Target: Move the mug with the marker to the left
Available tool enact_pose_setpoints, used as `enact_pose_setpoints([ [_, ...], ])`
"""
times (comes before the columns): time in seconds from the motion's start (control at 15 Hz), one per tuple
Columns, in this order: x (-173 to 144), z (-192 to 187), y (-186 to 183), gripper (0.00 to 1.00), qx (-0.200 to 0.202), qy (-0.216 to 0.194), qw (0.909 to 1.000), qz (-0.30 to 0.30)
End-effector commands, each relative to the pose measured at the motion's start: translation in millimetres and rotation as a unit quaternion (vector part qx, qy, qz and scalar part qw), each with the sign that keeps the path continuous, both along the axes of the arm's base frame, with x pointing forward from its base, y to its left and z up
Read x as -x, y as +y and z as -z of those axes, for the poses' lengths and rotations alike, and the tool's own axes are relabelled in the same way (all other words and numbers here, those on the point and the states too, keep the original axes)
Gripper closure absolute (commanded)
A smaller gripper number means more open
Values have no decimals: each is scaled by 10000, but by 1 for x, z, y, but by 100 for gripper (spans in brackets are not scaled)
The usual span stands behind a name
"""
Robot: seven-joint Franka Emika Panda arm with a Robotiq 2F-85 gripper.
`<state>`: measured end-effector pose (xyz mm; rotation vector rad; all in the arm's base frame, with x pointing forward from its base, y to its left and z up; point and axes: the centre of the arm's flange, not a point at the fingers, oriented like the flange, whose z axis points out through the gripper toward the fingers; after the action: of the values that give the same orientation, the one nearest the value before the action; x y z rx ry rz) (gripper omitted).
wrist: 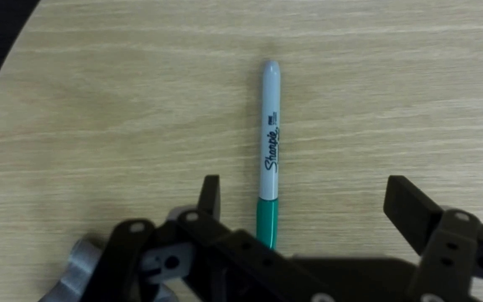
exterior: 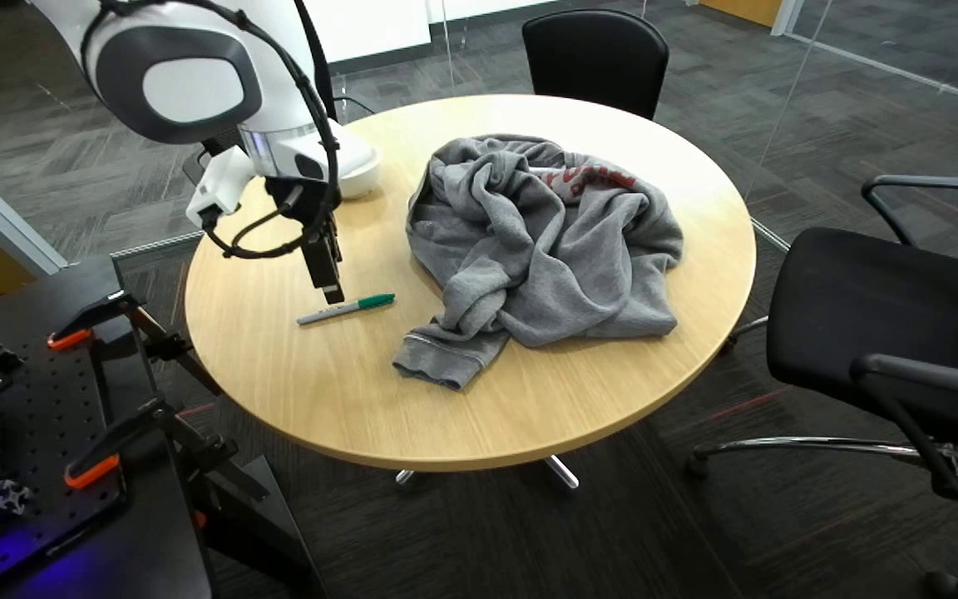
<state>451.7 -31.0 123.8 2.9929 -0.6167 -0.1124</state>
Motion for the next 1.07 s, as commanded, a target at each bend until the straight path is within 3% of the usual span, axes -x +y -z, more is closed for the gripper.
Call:
enact_pose_setpoints([
  [0.0, -9, 14, -12, 0, -140, -104, 9998, -112],
  [0.27, -11, 23, -22, 0, -230, -87, 9996, -134],
  [0.33, -12, 24, -23, 25, -242, -86, 9996, -143],
  [0.47, -13, 26, -25, 32, -262, -83, 9995, -149],
  [1.0, -18, 27, -28, 95, -291, -85, 9995, -132],
])
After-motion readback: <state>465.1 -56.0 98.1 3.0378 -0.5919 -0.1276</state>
